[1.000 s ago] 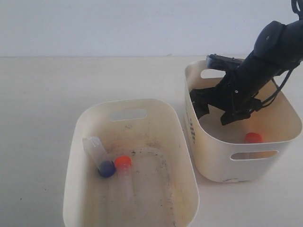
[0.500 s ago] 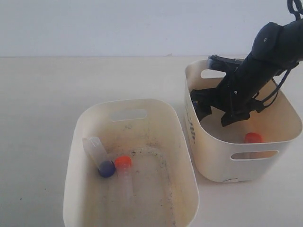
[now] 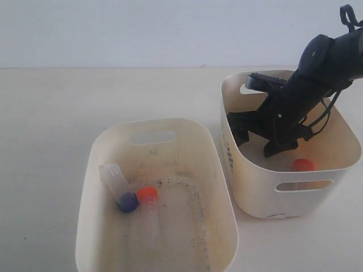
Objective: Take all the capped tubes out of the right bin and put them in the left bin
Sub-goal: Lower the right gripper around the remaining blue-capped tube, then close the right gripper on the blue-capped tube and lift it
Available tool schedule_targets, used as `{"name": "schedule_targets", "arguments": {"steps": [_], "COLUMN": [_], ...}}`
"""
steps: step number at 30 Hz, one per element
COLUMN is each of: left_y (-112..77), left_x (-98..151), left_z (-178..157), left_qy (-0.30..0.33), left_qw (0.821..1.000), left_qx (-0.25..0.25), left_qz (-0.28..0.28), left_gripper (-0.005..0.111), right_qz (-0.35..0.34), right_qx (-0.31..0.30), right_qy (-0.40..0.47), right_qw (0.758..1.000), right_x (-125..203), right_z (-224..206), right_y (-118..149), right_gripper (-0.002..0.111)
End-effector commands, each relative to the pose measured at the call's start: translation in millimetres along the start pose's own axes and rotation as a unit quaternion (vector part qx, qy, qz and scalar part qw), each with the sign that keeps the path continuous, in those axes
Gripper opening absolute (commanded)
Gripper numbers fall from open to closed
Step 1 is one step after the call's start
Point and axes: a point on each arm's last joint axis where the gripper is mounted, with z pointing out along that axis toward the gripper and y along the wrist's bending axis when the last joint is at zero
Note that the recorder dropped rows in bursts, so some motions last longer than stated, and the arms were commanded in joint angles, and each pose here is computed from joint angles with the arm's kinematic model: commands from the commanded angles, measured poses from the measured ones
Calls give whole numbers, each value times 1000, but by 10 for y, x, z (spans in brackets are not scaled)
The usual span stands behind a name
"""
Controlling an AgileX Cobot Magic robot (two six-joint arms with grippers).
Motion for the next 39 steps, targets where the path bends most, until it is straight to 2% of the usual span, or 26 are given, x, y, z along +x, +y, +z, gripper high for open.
{"name": "schedule_targets", "arguments": {"steps": [1,12,14,18,24,29,39], "left_y": [-4,-4,-4,-4,-4,-4,-4], "left_x": [-12,-12,-12,-12,-12,-12,-12], "left_z": [1,1,1,1,1,1,1], "left_qy": [-3,-3,-3,-3,-3,-3,-3], "left_qw": [1000,1000,1000,1000,1000,1000,1000], "left_qx": [4,4,4,4,4,4,4], "left_qz": [-3,-3,-3,-3,-3,-3,-3], "left_gripper": [4,4,4,4,4,4,4], "right_qz": [6,12,12,2,3,-4,-21], "right_qx": [3,10,12,15,17,18,7], "right_qy": [17,31,24,22,33,43,-13], "right_qw": [1000,999,1000,1000,999,999,1000], "right_x": [38,65,54,49,69,85,-2], "right_z": [155,329,336,329,327,299,-121], "right_y": [-56,-122,-128,-133,-135,-129,17], "right_gripper": [75,74,67,45,29,-1,0]}}
